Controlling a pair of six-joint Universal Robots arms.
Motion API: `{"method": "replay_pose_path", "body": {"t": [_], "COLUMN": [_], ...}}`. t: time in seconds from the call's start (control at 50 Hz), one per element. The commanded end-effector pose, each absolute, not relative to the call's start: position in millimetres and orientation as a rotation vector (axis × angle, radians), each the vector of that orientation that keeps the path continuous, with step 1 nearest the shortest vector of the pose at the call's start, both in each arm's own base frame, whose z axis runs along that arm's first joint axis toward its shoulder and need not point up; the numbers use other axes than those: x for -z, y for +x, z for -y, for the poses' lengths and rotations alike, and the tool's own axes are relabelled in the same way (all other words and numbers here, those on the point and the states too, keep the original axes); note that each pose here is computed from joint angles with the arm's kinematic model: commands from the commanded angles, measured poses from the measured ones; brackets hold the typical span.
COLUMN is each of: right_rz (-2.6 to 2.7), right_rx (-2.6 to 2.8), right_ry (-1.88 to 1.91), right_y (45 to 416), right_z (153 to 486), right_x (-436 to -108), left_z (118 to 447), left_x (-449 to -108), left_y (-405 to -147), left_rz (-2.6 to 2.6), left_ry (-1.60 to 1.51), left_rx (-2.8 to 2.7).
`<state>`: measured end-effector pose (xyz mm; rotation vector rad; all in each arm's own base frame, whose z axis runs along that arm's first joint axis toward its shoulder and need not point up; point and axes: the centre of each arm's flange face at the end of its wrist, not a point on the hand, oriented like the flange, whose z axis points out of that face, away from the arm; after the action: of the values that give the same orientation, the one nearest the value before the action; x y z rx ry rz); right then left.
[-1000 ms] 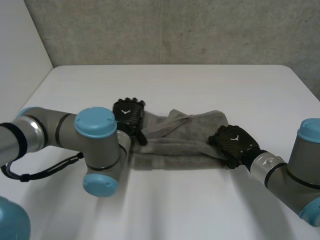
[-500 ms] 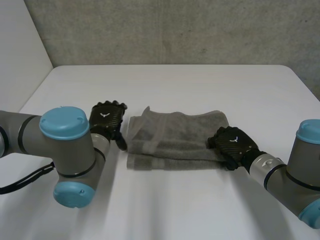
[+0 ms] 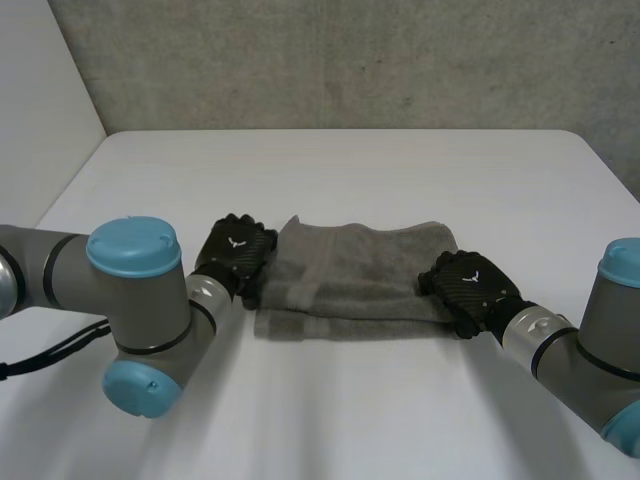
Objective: Fold the towel.
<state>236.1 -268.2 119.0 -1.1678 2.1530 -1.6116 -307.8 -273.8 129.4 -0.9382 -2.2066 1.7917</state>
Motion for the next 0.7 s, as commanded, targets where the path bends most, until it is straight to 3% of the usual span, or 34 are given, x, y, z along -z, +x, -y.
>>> {"method": "replay_pose_path", "body": {"t": [0.02, 0.26, 0.48, 0.7], "right_rz": [-2.150, -2.151, -2.154, -2.143], "right_rx": [1.608, 1.611, 1.617, 1.634], "right_ry": [-1.172, -1.170, -1.165, -1.163], "right_y": [237, 237, 235, 234], "right_z": [267, 268, 269, 268], "right_x": [-119, -119, -120, -128], "left_z": [276, 279, 273, 228], "left_x": [-112, -102, -126, -142], "left_y": [-306, -309, -309, -297], "left_rz": [2.222, 2.219, 2.189, 2.177], "left_ry": [-1.102, -1.123, -1.092, -1.129], "left_rx": [-1.788, -1.779, -1.833, -1.786]}}
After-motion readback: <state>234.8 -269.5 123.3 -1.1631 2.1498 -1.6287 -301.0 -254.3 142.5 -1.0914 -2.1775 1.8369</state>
